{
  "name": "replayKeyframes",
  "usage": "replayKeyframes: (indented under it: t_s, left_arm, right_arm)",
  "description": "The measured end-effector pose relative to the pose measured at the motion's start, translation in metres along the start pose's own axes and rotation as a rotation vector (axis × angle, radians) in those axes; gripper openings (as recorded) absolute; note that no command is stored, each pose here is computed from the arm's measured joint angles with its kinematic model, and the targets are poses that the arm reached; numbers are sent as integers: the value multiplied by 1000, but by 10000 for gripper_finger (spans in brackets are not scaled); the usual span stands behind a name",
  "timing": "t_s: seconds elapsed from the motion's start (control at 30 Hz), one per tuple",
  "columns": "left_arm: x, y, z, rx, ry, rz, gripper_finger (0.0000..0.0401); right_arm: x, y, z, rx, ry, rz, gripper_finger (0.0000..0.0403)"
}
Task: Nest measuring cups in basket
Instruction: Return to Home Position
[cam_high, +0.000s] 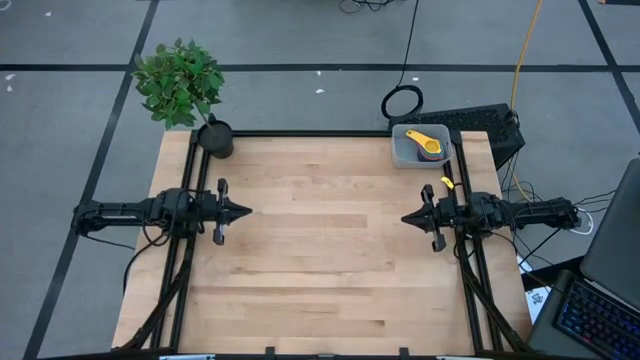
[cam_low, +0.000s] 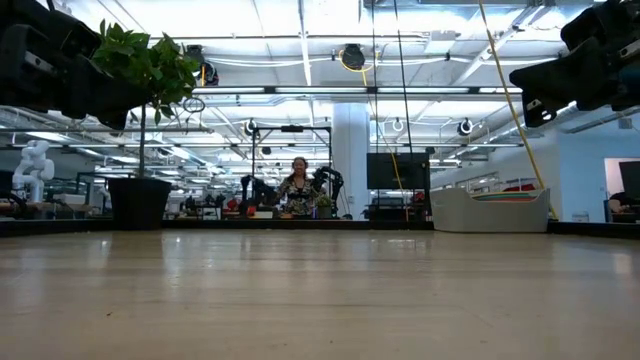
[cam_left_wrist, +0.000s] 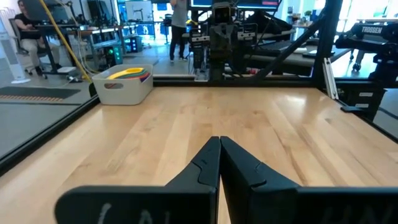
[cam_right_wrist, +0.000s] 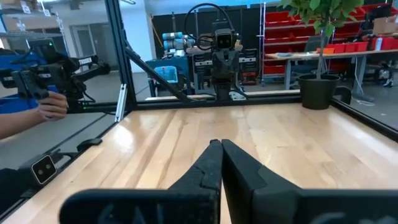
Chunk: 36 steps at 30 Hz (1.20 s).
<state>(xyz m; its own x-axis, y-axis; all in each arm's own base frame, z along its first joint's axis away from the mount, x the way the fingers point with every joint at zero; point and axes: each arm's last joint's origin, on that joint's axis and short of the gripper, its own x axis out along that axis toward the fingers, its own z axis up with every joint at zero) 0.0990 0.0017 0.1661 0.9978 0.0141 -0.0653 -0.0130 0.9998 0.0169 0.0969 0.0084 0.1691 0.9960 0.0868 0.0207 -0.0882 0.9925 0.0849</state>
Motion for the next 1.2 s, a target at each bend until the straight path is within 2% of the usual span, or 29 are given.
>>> replayKeyframes:
  t_s: [0.2,1.2]
  left_arm:
    - [0,0,0,4,-1,1,14]
    - [0,0,0,27,-3,4,15]
  right_arm:
    - [0,0,0,31,0,-2,0]
    - [0,0,0,30,0,0,0]
